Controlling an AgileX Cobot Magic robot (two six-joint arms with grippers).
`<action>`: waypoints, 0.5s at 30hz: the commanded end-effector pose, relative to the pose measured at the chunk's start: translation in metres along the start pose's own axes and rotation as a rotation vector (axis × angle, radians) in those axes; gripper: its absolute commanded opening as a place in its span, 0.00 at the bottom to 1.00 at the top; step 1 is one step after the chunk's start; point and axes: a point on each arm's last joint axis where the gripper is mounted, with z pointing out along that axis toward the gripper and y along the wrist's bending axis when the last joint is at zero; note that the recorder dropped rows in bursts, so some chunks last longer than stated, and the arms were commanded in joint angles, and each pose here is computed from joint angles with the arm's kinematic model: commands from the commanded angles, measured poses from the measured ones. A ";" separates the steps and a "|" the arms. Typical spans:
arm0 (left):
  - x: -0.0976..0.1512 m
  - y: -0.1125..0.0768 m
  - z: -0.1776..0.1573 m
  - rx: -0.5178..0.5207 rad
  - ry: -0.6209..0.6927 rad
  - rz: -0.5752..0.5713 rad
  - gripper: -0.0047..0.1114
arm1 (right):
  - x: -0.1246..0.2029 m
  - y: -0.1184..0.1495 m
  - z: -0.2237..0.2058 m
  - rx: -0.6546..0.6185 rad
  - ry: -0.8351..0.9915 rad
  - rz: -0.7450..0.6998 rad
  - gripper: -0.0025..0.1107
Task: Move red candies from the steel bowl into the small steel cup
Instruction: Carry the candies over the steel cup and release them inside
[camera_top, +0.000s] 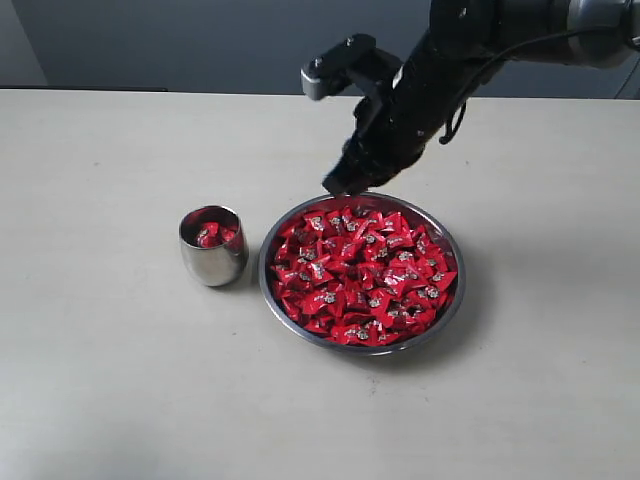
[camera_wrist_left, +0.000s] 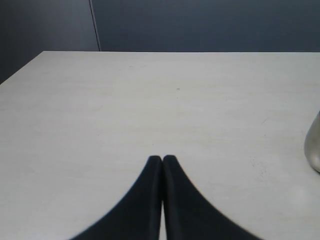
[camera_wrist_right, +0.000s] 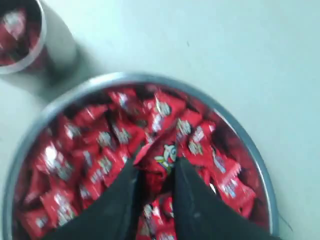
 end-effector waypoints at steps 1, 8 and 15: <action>0.001 -0.001 0.000 0.009 -0.008 0.000 0.04 | -0.034 0.011 -0.009 -0.132 -0.230 0.074 0.02; 0.001 -0.001 0.000 0.009 -0.008 0.000 0.04 | -0.067 0.062 0.025 -0.247 -0.235 -0.034 0.02; 0.001 -0.001 0.000 0.009 -0.008 0.000 0.04 | -0.073 0.083 0.058 -0.298 -0.183 -0.074 0.02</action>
